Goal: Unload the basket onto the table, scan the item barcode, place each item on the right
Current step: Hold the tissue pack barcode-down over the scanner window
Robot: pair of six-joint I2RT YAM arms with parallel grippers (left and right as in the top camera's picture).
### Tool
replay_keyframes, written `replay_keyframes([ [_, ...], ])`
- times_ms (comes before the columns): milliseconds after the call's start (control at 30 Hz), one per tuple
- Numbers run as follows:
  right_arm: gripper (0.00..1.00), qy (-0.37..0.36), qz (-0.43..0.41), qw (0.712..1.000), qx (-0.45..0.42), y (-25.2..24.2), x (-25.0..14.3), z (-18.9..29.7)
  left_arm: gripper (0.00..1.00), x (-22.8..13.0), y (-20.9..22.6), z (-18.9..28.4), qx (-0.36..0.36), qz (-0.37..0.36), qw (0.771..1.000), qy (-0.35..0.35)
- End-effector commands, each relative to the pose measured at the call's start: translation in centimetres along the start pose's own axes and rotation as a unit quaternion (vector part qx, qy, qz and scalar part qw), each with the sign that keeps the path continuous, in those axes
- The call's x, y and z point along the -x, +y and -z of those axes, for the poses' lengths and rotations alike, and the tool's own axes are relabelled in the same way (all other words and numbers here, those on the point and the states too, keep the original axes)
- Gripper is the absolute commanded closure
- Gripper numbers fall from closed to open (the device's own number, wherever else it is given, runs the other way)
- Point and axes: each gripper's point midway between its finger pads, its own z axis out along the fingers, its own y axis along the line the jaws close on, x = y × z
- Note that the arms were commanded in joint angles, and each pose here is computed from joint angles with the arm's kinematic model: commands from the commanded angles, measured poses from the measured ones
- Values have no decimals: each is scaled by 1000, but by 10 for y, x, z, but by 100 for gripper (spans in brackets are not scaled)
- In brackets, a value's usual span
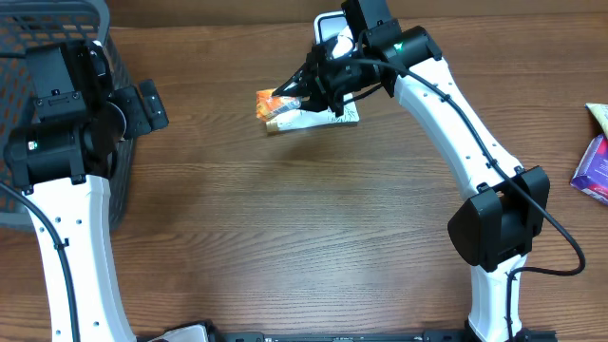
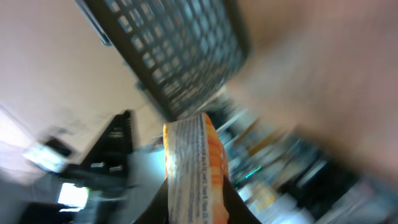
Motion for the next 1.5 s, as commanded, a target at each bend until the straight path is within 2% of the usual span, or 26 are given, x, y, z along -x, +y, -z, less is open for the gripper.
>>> replay_keyframes([
  [0,95,-143,271,943,-130,-23,56,18,0,6,1,5,3,-6,1000,-11],
  [33,96,-174,286,928,-166,-30,69,24,0,6,1,5,3,-6,1000,-11],
  [100,96,-258,322,875,-252,-39,105,49,0,6,1,5,3,-6,1000,-11],
  [167,96,-305,343,841,-288,-38,126,63,0,6,1,5,3,-6,1000,-11],
  [333,96,-357,408,792,-281,-15,155,67,0,6,1,5,3,-6,1000,-11],
  [400,96,-390,444,764,-260,3,170,67,0,6,1,5,3,-6,1000,-11],
  [533,96,-481,443,707,-268,10,203,86,0,6,1,5,3,-6,1000,-11],
  [633,96,-521,443,666,-298,-7,233,89,0,6,1,5,3,-6,1000,-11],
  [1033,96,-572,420,649,-275,-53,297,96,0,6,1,5,3,-6,1000,-11],
  [1467,96,-619,394,632,-249,-48,305,109,0,6,1,5,3,-6,1000,-11],
])
